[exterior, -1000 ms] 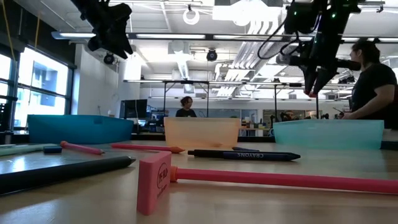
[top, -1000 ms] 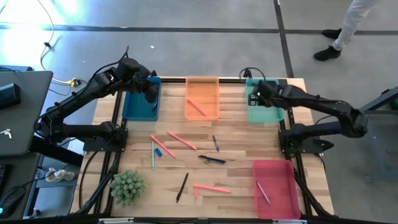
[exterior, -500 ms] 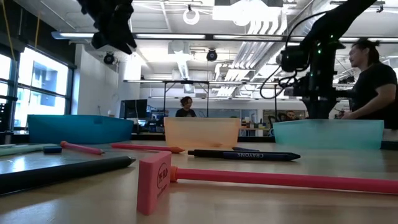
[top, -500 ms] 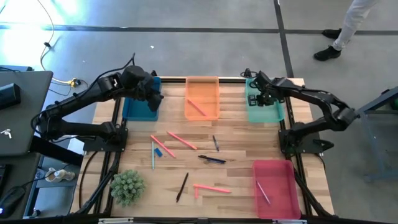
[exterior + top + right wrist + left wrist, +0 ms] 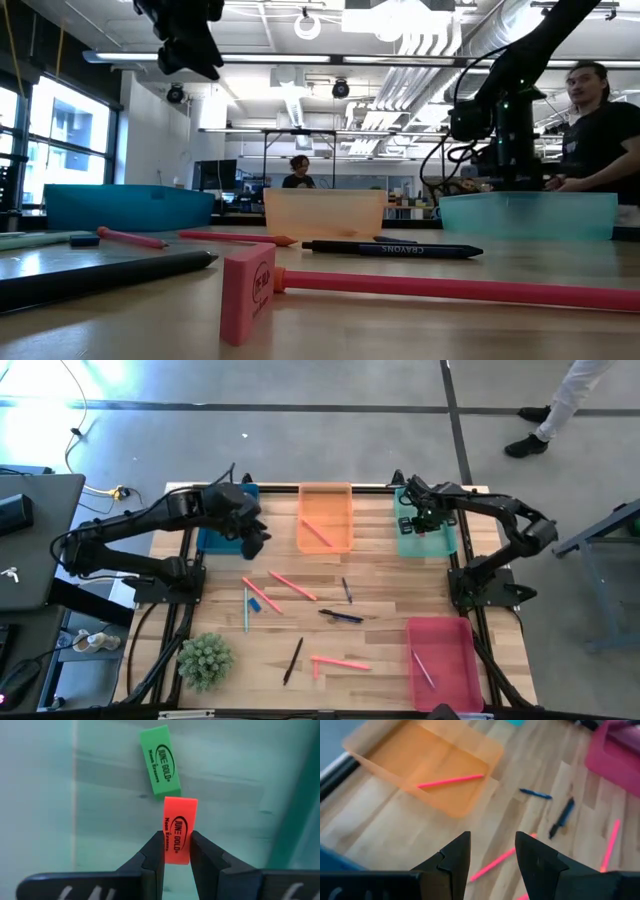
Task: Sort crayons/erasers/pens/pencils in bins
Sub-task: Put the orange eraser into the green bin, then put the pink pencil into the orange bin
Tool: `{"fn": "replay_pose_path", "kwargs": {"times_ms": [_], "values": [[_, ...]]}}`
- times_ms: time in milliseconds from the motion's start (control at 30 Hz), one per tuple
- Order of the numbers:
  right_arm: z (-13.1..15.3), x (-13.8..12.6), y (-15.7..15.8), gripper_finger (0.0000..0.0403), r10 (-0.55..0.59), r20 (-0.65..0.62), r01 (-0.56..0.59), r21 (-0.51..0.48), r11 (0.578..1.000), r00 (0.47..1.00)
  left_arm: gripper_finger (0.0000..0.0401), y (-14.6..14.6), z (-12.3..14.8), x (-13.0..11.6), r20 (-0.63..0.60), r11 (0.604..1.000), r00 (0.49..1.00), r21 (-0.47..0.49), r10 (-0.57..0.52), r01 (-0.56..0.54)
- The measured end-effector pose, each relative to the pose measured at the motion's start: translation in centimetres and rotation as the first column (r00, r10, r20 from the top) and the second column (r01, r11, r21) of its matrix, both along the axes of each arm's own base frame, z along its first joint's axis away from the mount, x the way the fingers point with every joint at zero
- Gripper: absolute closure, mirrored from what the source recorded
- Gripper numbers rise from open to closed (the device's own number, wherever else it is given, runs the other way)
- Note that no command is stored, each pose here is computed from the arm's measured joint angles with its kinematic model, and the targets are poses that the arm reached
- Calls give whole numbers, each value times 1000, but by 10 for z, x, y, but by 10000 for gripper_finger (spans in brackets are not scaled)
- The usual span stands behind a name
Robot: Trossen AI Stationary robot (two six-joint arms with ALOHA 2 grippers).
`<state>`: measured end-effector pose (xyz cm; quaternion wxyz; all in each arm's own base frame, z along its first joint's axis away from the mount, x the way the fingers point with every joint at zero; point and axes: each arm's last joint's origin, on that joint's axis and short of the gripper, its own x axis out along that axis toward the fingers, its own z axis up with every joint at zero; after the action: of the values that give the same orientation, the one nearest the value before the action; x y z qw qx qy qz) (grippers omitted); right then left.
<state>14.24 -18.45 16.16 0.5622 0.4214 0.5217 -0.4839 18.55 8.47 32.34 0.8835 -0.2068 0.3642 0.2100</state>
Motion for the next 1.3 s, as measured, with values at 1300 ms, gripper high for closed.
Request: {"fn": "replay_pose_path", "kwargs": {"times_ms": [1300], "values": [[127,-22,75,264,106,596,185,-406,895,796,189,-14,-54,123,-181,892,891,108,-416,439]]}}
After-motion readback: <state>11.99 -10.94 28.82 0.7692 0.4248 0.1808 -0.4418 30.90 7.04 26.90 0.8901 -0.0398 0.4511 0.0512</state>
